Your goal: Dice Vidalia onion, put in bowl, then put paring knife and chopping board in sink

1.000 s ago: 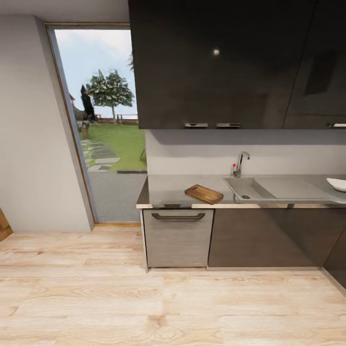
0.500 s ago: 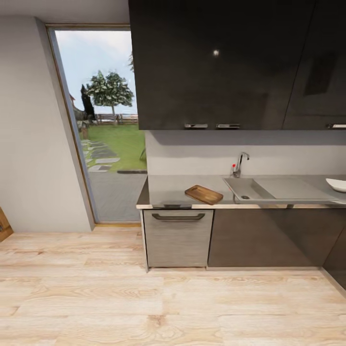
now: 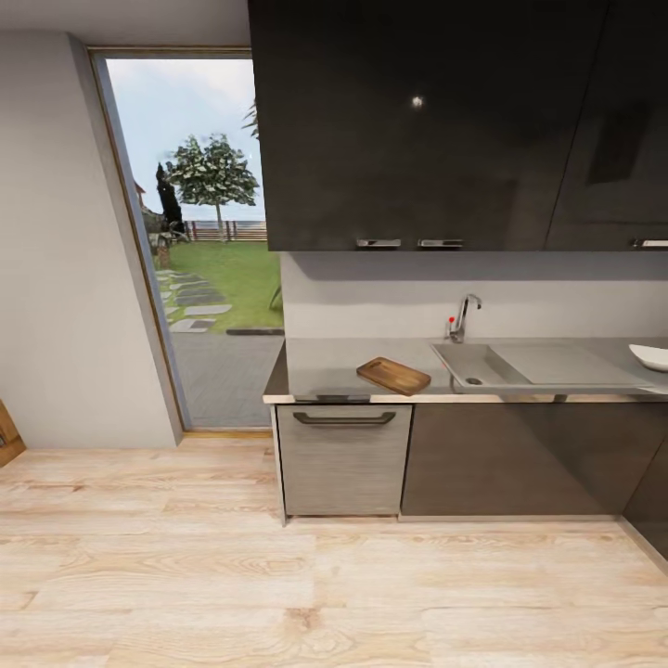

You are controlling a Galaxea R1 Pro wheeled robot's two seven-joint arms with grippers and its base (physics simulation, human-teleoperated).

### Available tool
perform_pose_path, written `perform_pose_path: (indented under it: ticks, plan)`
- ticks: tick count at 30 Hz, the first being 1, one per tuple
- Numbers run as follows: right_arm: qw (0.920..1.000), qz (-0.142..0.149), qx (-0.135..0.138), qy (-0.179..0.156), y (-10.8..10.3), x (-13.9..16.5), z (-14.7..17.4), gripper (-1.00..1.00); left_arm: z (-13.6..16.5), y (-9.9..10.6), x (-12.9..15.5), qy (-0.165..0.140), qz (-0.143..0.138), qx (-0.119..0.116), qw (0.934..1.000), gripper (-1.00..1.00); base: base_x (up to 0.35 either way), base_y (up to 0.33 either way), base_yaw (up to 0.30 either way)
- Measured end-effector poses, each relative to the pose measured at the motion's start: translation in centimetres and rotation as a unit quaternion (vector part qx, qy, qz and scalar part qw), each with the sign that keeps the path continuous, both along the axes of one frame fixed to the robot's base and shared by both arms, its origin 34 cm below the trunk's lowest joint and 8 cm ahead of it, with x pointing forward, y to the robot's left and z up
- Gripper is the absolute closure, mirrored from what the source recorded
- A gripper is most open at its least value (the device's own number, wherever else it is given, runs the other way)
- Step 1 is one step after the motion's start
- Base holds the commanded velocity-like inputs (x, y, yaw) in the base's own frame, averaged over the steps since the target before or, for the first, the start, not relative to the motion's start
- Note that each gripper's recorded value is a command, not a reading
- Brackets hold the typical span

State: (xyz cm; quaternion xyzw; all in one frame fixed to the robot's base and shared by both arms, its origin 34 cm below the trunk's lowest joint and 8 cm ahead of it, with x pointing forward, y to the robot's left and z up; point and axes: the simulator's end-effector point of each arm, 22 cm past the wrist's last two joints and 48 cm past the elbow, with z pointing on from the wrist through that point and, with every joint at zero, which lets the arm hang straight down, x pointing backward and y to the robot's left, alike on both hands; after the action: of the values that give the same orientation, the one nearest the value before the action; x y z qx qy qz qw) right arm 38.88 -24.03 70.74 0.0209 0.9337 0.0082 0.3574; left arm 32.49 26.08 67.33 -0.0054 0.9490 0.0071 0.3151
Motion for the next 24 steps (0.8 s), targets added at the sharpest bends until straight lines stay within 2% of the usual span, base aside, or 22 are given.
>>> perform_pose_path:
  ticks: [24]
  plan:
    - [1.0000, 0.004, -0.002, 0.000, -0.16, -0.03, -0.02, -1.00, -0.03, -0.06, -0.06, 0.001, -0.001, -0.001, 1.0000, -1.00, 0.000, 0.000, 0.000]
